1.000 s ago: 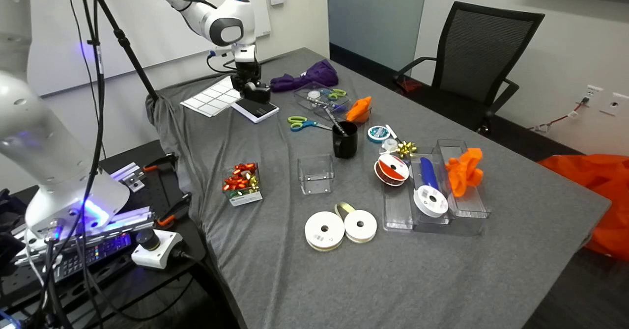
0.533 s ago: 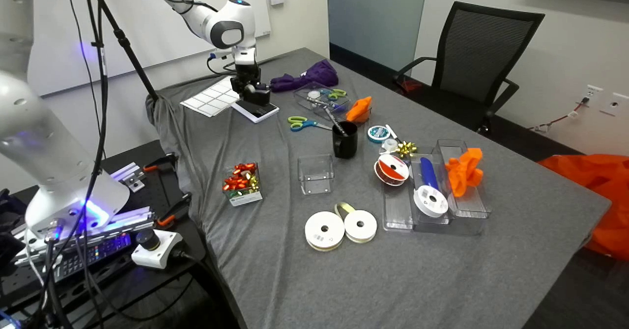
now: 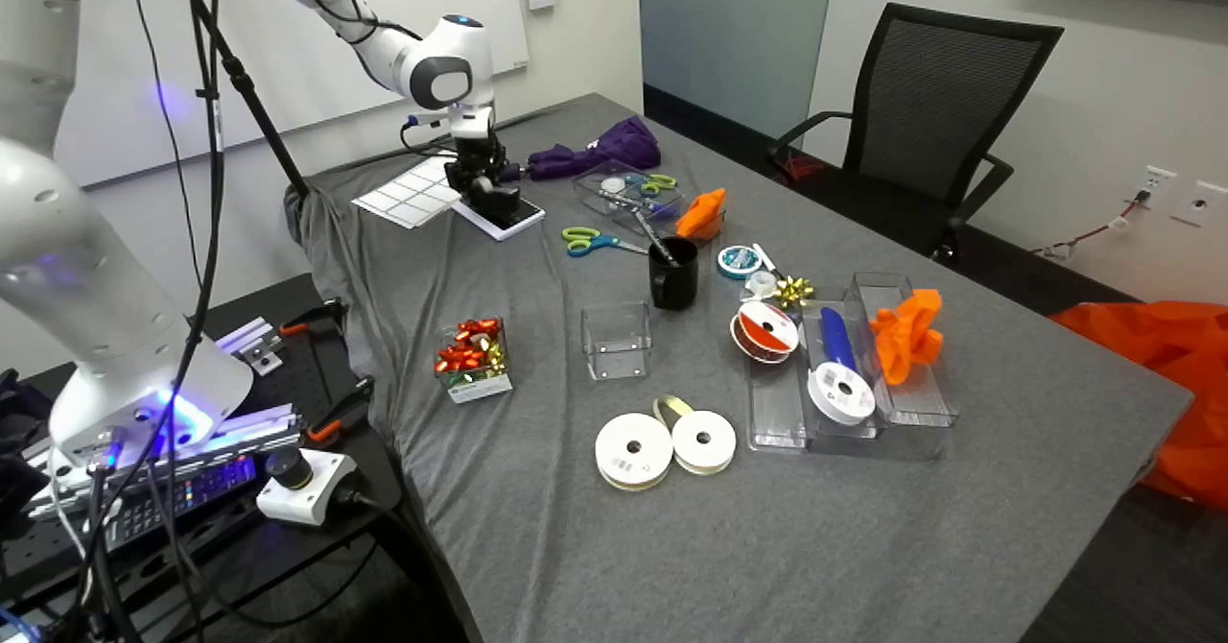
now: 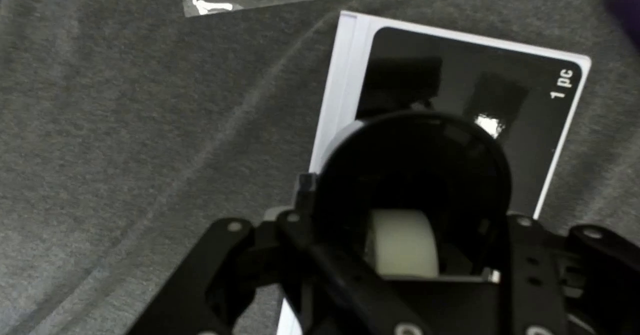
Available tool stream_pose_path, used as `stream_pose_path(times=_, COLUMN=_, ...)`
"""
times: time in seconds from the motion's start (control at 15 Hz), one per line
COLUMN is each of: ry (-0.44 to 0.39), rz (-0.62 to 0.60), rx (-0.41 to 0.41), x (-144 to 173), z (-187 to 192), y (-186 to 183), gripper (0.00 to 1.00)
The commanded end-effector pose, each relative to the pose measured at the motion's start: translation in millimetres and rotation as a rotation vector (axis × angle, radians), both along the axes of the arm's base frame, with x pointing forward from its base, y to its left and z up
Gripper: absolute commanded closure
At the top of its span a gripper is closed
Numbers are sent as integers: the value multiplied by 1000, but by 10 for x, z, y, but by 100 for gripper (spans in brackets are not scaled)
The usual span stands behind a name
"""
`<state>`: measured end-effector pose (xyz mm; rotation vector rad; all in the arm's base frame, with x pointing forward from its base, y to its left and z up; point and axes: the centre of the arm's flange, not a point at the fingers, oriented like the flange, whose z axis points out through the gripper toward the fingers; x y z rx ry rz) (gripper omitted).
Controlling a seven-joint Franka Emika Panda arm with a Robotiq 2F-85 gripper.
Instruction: Move the tape and place it on another object
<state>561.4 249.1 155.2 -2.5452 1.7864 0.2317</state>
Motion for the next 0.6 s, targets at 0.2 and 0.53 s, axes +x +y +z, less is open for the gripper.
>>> stream_pose_path(times=0.2, ry=-132, rz=-135, rx=13, x=45, z=-114, y=255, gripper=58)
stream_pose_path(times=0.53, ry=-151, rz=-141, rx=-35, x=11, z=-87, y=251, gripper=2)
